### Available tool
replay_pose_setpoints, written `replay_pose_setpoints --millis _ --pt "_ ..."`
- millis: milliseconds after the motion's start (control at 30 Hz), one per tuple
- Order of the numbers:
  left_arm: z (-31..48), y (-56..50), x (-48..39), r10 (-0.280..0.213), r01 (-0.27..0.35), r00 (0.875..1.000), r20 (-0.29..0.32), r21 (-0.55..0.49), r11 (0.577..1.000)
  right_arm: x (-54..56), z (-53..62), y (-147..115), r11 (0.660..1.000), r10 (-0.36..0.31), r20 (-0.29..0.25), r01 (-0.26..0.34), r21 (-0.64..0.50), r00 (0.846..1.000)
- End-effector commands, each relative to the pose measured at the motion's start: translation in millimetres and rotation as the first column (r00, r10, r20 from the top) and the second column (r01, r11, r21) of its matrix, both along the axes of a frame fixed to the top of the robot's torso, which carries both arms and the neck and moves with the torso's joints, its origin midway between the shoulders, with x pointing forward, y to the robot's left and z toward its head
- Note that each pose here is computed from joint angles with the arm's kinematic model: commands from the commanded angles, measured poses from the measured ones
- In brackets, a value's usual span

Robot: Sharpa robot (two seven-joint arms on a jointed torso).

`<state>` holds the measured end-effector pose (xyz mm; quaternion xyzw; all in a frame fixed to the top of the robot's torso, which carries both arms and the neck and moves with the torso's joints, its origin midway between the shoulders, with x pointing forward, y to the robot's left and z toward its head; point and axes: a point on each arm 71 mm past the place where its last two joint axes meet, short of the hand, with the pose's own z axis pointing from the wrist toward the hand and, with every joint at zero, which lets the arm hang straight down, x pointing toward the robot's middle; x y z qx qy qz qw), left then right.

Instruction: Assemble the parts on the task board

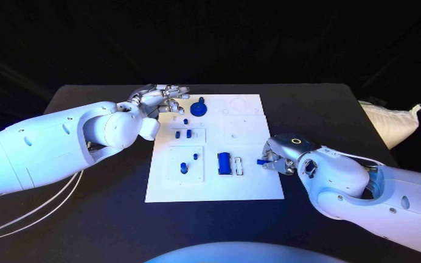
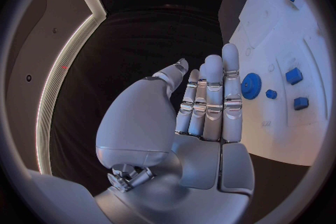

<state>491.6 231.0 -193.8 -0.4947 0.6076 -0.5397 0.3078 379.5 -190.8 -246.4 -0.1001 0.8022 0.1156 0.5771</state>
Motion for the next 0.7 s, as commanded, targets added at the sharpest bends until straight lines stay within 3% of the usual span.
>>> replay_pose_setpoints --millis 33,467,700 --pt "1.0 -2.6 -0.3 -0.020 0.020 1.000 0.010 -0.007 1.000 -4.9 -10.0 -4 0.995 -0.067 -0.071 0.072 0.074 0.995" --pt "0.8 -3.7 -0.2 -0.021 0.021 1.000 0.009 -0.007 1.000 -6.6 0.1 -2 0.937 -0.146 -0.128 0.179 0.301 0.981" --pt "0.8 -4.2 -0.3 -0.022 0.022 1.000 0.009 -0.007 1.000 -6.2 -0.4 7 0.911 -0.153 -0.177 0.209 0.355 0.972"
